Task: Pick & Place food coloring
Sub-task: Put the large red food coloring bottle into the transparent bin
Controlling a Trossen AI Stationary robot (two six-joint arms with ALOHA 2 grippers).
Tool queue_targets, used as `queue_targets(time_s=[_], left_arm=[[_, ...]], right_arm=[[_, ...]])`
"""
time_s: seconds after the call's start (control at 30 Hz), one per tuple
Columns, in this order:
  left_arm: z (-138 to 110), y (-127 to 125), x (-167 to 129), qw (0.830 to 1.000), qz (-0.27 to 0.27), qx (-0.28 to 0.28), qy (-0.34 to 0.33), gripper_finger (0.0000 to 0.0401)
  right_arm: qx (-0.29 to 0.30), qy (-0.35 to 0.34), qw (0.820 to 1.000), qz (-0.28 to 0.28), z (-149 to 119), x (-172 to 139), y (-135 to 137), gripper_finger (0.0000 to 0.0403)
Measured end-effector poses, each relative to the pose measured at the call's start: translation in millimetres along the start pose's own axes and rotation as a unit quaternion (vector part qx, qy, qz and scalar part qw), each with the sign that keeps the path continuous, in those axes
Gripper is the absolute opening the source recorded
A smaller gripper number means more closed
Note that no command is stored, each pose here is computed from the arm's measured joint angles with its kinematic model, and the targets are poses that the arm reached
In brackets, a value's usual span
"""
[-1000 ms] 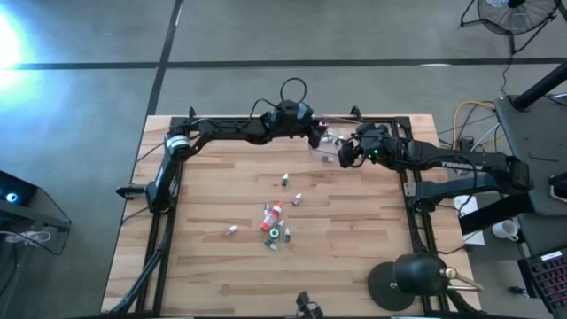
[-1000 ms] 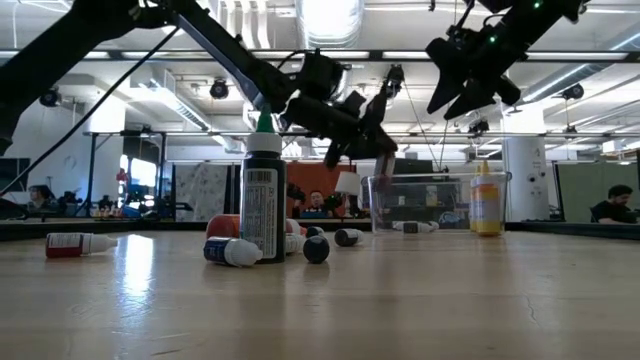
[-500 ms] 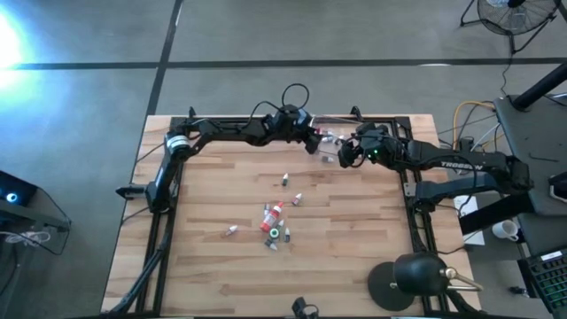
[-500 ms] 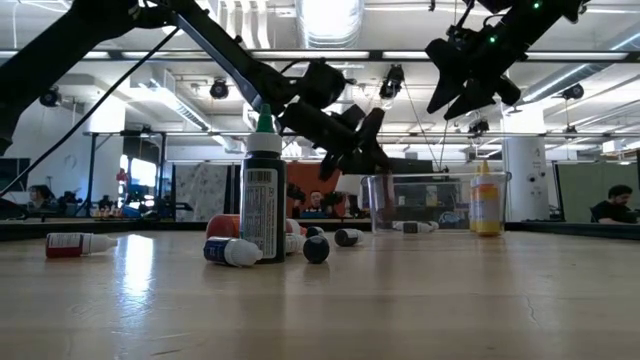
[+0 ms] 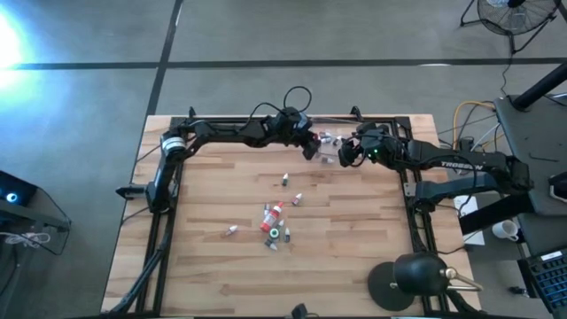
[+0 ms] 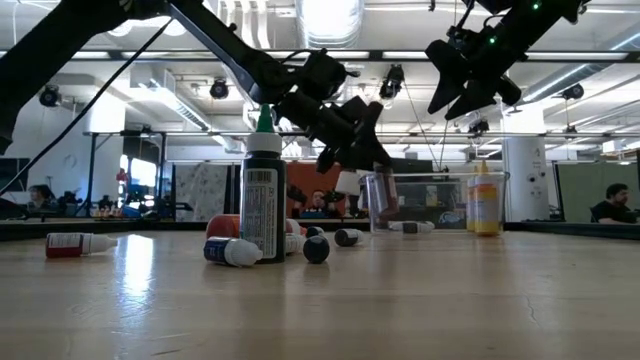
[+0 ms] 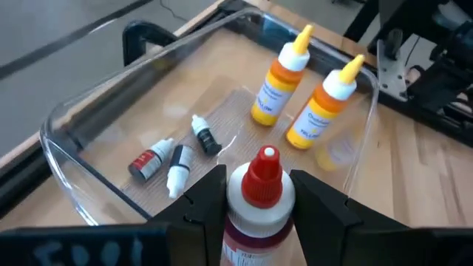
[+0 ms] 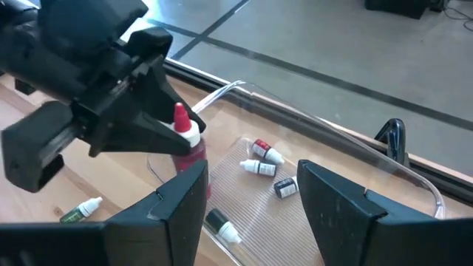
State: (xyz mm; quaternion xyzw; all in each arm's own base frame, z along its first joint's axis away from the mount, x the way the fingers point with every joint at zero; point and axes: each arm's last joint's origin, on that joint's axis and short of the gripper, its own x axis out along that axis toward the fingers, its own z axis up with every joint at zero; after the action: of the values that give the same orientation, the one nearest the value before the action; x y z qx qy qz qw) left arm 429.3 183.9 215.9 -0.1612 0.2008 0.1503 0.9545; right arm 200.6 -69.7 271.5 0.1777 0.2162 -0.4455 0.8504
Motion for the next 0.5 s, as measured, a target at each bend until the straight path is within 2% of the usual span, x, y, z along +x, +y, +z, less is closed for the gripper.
queue_targets(time_s=[0.13,0.33,0.5], left_arm=[[-3.0,-2.2,0.3,1.0,-0.008,0.004,0.013,0.0114],[-5.5,-13.0,1.7,0.997,-0.016,0.079,0.017,0.0114],[-4.2,-19.2,2.0,0.994,-0.013,0.109,0.015,0.0114]], right_arm=[[0.0,0.0,1.0,0.0,-0.1,0.1,-0.1,0.0203],[-0.001,0.001,1.0,0.0,-0.4,0.2,-0.1,0.0203],[-0.002,0.001,1.0,0.0,-0.4,0.2,-0.1,0.0203]])
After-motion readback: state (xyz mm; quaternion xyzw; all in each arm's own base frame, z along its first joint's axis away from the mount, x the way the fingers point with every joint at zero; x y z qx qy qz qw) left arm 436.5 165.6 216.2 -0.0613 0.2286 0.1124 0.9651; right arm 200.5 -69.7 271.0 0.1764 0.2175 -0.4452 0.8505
